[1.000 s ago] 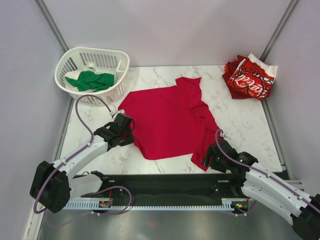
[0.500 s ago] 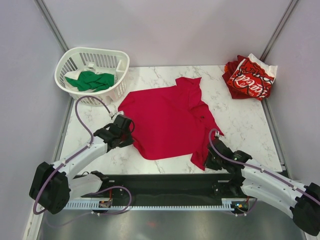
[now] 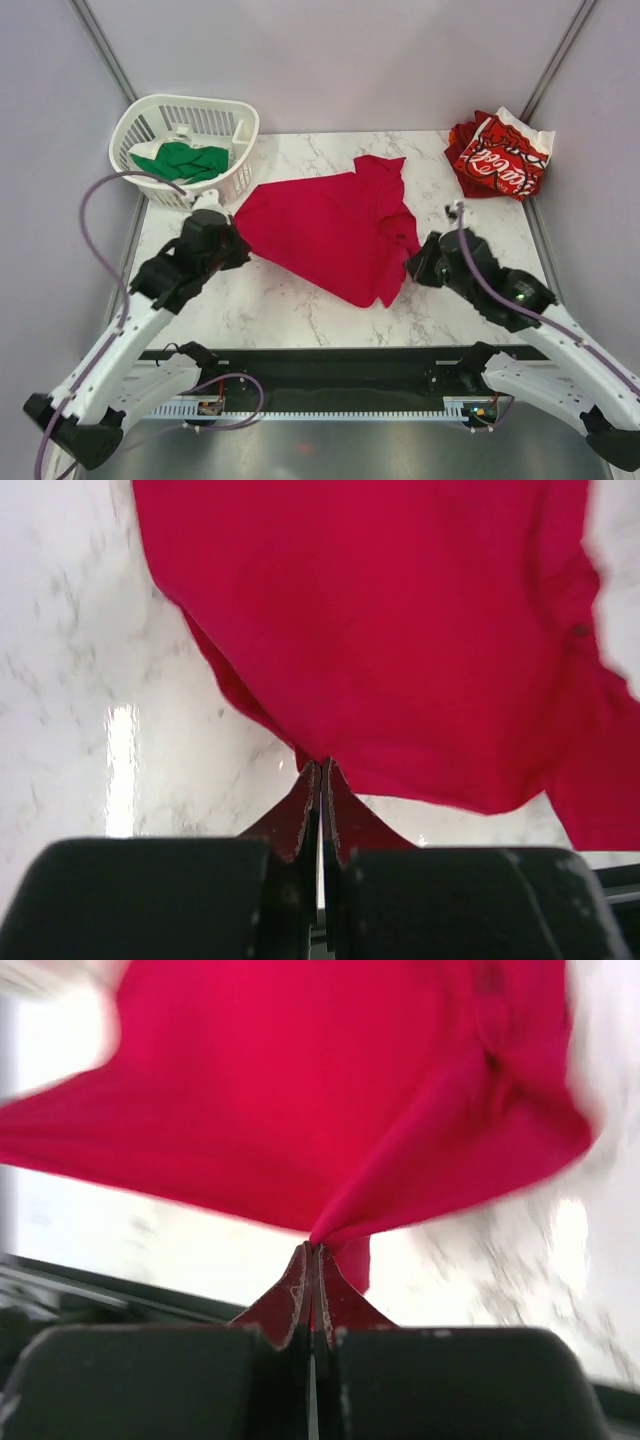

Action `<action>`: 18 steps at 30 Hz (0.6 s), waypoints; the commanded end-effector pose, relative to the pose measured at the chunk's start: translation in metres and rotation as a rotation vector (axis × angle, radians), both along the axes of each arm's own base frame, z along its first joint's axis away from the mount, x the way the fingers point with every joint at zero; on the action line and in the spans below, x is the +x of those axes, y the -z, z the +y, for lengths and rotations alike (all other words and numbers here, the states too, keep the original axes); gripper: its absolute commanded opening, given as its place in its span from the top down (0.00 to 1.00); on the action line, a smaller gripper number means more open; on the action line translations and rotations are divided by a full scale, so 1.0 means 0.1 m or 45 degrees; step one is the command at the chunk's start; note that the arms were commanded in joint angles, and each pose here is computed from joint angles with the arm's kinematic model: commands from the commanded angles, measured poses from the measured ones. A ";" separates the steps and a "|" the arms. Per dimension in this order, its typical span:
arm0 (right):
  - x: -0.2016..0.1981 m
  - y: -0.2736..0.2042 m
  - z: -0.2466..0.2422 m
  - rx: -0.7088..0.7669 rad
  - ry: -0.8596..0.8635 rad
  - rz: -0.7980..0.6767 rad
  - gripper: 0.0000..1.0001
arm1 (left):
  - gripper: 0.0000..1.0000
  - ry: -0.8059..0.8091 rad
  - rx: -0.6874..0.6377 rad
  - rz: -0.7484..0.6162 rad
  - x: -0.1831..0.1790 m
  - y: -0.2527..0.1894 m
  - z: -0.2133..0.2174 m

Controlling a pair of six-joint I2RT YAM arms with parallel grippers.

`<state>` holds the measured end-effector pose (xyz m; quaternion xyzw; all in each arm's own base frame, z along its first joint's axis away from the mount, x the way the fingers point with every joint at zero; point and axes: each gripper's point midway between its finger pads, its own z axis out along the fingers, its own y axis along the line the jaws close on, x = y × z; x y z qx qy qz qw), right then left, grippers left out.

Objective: Fold and stack the t-shirts
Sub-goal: Flatten the tshirt out

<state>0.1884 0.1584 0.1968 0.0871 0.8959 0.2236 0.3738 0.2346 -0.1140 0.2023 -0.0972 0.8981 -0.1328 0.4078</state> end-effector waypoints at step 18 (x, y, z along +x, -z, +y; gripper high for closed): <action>-0.49 -4.33 -1.28 0.102 0.192 -1.523 1.00 | 0.98 0.153 0.077 -1.377 -1.23 -3.89 0.94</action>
